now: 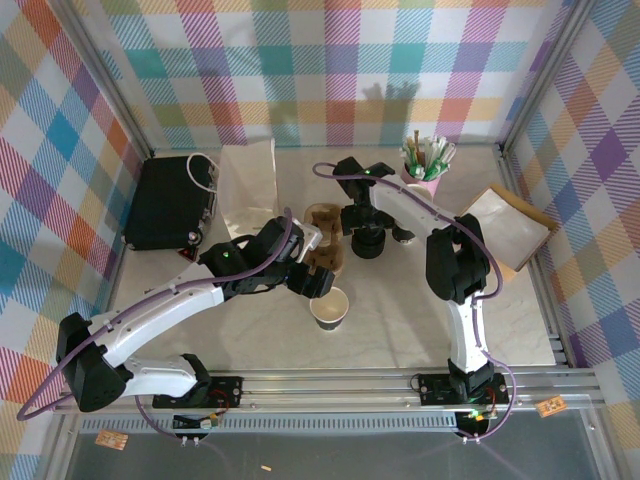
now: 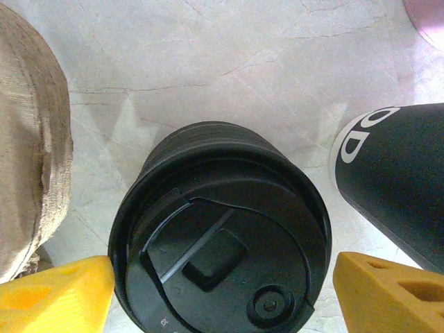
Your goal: Pack the takeout coffee
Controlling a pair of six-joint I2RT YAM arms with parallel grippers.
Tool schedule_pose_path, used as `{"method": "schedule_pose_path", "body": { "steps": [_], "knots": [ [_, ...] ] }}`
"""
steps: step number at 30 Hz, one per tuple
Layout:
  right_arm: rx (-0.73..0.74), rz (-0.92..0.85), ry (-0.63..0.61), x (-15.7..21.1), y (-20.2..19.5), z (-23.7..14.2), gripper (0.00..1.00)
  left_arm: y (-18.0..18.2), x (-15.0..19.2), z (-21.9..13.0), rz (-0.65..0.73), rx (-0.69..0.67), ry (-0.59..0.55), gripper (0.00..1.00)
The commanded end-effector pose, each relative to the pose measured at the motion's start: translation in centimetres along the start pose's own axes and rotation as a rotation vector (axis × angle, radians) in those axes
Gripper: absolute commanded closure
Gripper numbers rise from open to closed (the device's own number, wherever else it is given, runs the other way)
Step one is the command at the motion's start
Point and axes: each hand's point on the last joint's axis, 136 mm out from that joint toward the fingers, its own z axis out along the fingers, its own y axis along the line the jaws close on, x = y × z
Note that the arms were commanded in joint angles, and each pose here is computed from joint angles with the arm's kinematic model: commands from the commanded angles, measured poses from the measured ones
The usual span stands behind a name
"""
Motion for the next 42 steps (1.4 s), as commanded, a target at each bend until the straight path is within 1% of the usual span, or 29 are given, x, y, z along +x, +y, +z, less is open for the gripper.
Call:
{"method": "schedule_pose_path", "body": {
  "steps": [1,26,30,38,40,42],
  "knots": [
    [-0.014,0.006,0.009,0.0,0.0,0.0,0.17,-0.7,-0.6,-0.5,-0.003,0.021,-0.005,0.04],
    [0.002,-0.004,0.054,0.9,0.0,1.3,0.18,-0.7,-0.7,-0.2,-0.006,0.021,-0.002,0.05],
    [-0.002,-0.003,0.063,1.1,0.0,1.6,0.22,-0.7,-0.7,0.0,-0.007,0.020,0.000,0.04],
    [-0.008,-0.003,0.064,1.2,0.0,1.7,0.24,-0.8,-0.8,0.1,-0.009,0.021,0.000,0.05],
    [-0.007,-0.001,0.069,1.2,-0.1,1.9,0.23,-0.8,-0.9,0.1,-0.010,0.021,-0.001,0.05],
    [0.005,-0.003,0.069,1.3,-0.3,1.9,0.18,-0.8,-0.9,0.2,-0.012,0.023,0.000,0.05]
  ]
}}
